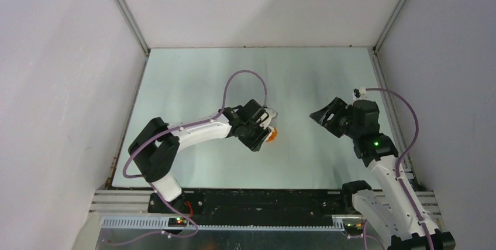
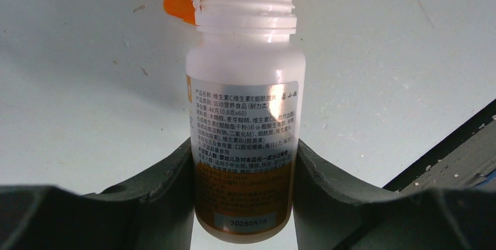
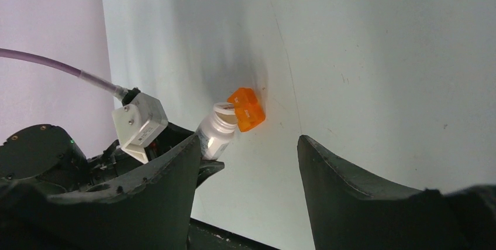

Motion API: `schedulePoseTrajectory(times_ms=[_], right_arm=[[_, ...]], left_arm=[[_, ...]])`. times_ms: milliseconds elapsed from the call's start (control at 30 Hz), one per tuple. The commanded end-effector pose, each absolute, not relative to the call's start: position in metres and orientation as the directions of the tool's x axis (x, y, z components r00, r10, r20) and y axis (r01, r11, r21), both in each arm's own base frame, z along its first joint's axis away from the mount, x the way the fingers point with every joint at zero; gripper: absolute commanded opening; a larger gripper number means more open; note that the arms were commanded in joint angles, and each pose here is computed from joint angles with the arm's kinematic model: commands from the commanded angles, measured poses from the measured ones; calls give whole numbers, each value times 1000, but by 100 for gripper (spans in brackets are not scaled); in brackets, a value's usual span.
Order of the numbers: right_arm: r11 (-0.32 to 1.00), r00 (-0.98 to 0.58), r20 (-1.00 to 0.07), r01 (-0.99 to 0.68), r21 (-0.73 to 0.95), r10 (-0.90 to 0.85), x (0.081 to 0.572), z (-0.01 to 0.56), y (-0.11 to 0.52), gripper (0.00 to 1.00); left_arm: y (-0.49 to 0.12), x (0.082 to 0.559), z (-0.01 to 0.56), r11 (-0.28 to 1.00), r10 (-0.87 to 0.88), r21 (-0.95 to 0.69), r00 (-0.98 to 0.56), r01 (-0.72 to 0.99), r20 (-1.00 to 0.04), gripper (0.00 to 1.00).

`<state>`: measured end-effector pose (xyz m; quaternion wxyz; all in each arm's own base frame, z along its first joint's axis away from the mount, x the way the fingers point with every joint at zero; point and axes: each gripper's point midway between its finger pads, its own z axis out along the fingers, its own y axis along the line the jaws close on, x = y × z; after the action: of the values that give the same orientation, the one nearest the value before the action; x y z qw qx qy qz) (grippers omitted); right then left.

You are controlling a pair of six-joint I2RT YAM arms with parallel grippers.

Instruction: Sort the pills into containers

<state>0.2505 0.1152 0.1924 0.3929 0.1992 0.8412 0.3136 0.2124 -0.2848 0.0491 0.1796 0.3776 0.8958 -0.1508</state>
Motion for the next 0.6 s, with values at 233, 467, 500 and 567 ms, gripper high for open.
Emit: schedulePoseTrajectory(times_ms=[233, 467, 500, 567], right_arm=[[674, -612, -494, 88, 733, 617, 254, 197, 117, 66], [664, -617, -475, 104, 741, 627, 253, 191, 117, 66], [663, -616, -474, 107, 741, 629, 253, 190, 117, 66], [662, -618, -470, 111, 742, 630, 253, 188, 116, 66]], left_arm=[[-290, 212, 54, 635, 680, -69, -600, 769, -422, 0], [-286, 213, 56, 624, 721, -30, -591, 781, -362, 0], [-286, 214, 56, 623, 727, -24, -590, 782, -352, 0], [-285, 215, 57, 621, 735, -12, -587, 784, -341, 0]])
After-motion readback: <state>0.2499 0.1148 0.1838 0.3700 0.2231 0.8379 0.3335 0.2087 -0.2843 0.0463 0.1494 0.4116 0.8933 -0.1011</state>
